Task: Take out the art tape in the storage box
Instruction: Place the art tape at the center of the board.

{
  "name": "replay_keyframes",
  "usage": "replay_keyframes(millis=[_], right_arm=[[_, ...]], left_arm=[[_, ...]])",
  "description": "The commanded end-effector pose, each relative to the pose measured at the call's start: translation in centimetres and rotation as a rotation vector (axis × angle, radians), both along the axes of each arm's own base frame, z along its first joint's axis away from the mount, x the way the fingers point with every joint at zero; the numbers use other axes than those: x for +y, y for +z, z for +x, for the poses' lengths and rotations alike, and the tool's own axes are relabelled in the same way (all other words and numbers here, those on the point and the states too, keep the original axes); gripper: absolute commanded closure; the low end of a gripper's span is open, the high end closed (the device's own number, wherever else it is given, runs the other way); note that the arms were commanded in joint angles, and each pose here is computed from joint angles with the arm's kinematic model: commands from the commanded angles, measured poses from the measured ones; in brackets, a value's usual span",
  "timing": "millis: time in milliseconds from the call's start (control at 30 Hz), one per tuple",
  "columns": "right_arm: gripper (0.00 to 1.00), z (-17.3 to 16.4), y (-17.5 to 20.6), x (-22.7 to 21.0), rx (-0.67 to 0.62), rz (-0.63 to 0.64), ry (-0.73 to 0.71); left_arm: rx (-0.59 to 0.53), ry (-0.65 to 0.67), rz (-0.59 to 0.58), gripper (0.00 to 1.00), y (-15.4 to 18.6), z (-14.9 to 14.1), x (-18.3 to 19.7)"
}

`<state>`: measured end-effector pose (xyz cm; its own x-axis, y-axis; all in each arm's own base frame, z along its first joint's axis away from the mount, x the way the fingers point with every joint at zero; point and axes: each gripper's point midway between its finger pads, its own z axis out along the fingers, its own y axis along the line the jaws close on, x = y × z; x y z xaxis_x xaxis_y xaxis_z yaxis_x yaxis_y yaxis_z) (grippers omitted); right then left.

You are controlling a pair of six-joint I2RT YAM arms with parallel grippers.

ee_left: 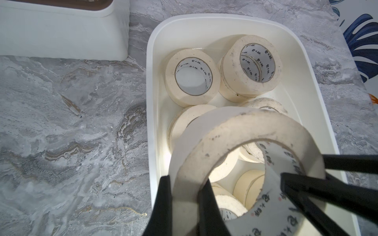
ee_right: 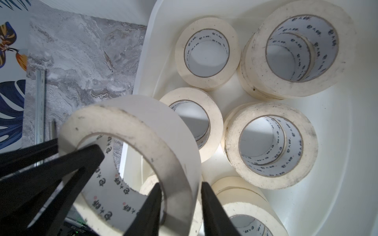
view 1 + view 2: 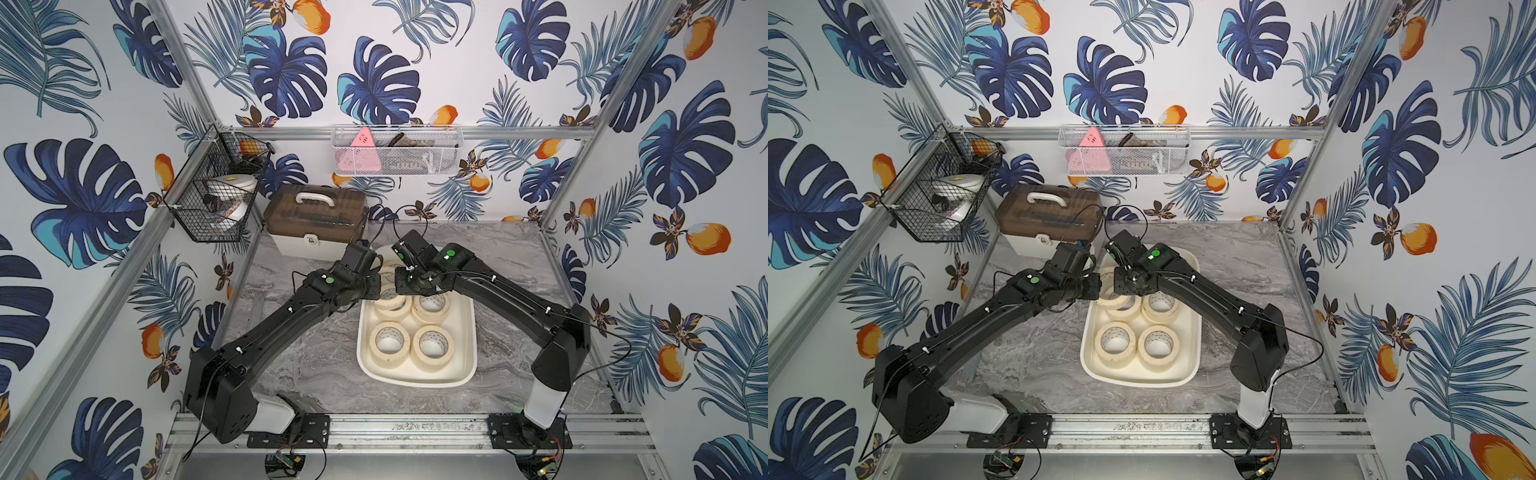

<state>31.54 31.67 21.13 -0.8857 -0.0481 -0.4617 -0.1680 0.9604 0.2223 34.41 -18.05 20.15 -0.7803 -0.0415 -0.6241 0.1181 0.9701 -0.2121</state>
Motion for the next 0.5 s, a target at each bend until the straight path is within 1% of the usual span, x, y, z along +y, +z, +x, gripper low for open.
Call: replay_keyframes(millis=[0,67,133,267,367,467], right_arm=[[0.55,-0.1,1.7,0.2,-0.041,0.053,0.033],[0.50,-0.4,2.6,0.1,-0.060,0.079,0.040],[0.46,-0.8,3.4,-0.2,-0.075,0.102,0.048],[0.42,-1.2,4.8,-1.4,-0.108,0.125,0.038],[0.40,-1.3,5.1,-2.7,-0.124,0.130,0.017],[0.39,-1.3,5.0,-4.2,-0.130,0.135,-0.010]], left_arm=[[-0.045,0.030,-0.045,0.98,1.3,0.8,-0.3],[-0.059,0.061,-0.042,1.00,1.7,1.0,0.2],[-0.078,0.101,-0.027,1.00,2.2,1.4,0.8],[-0.110,0.203,0.018,1.00,2.9,2.4,2.8],[-0.121,0.307,0.012,1.00,3.1,3.2,5.1],[-0.111,0.462,0.002,1.00,2.3,3.7,8.4]])
